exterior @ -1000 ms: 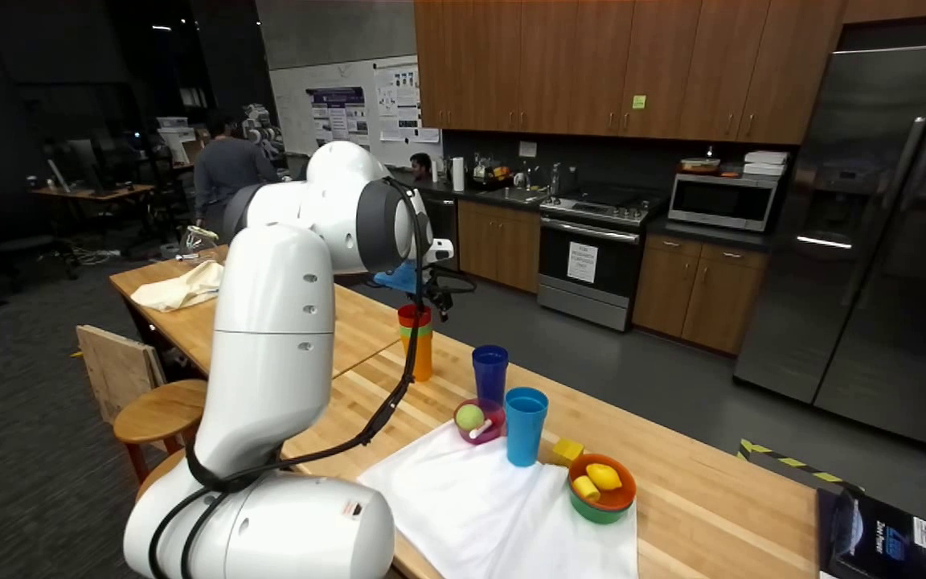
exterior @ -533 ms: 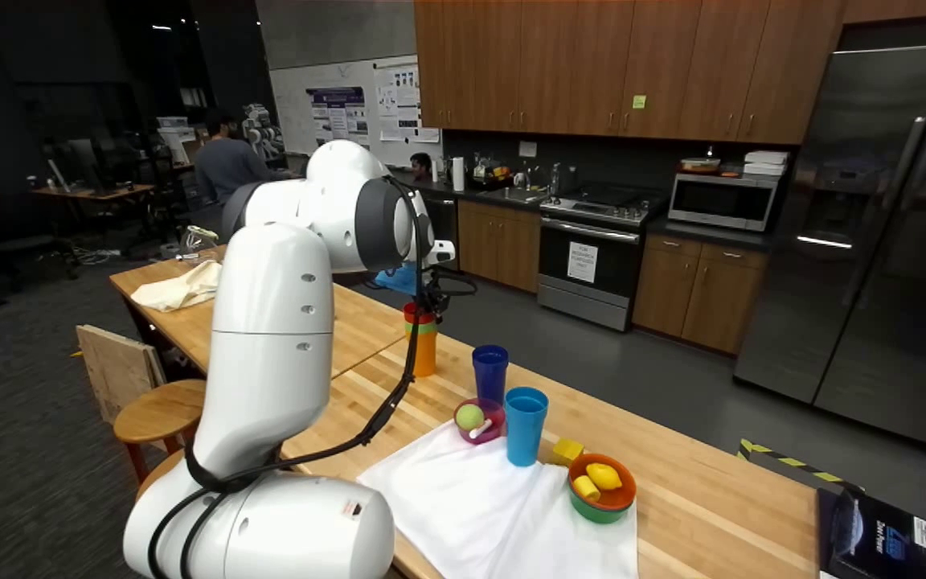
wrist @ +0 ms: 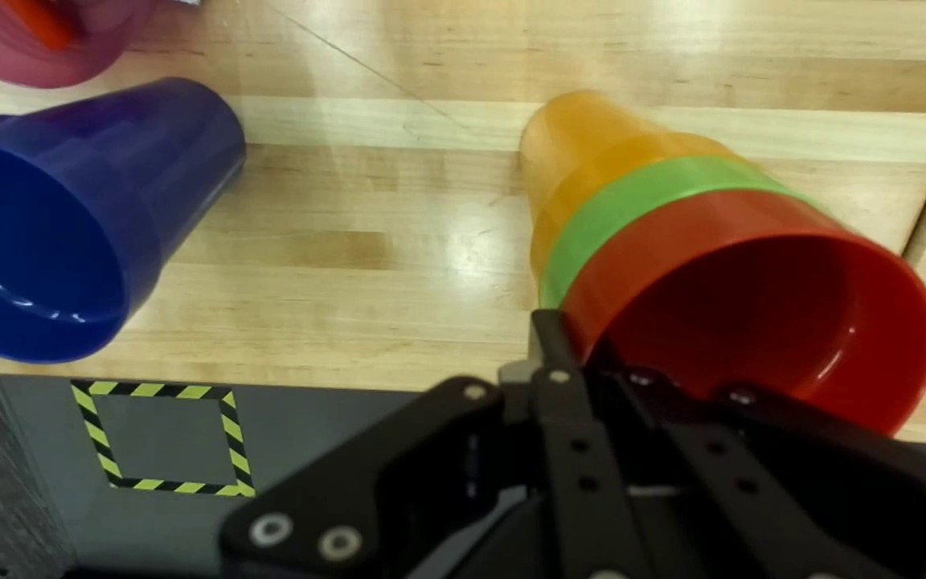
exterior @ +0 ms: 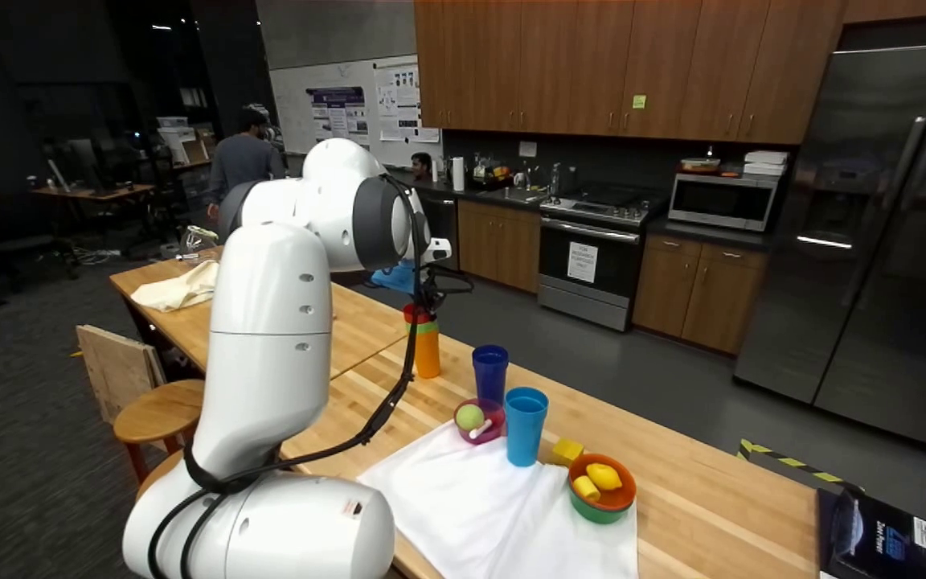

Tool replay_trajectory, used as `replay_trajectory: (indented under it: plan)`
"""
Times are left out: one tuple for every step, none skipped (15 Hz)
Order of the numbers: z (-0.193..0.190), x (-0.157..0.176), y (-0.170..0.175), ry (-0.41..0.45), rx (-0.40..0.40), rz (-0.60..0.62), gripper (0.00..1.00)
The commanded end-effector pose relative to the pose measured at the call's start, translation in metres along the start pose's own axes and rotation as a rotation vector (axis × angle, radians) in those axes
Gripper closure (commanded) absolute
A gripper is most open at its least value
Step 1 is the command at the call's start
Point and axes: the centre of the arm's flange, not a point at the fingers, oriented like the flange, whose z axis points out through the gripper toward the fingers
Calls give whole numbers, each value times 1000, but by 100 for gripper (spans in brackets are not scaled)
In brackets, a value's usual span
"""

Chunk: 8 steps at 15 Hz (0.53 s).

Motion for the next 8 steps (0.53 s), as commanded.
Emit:
replay_trajectory:
  plan:
    - [-11, -7, 0, 16, -27, -14, 99]
    - [-14, -10, 0, 21, -27, -22, 99]
    - [-16, -8, -1, 26, -24, -23, 99]
    - [-21, -8, -1, 31, -20, -29, 99]
    - [-26, -11, 0, 37, -18, -37, 99]
    - [-32, -11, 0, 46, -17, -40, 99]
    - [-38, -11, 0, 57, -16, -43, 99]
    - [-44, -12, 1, 68, -13, -47, 99]
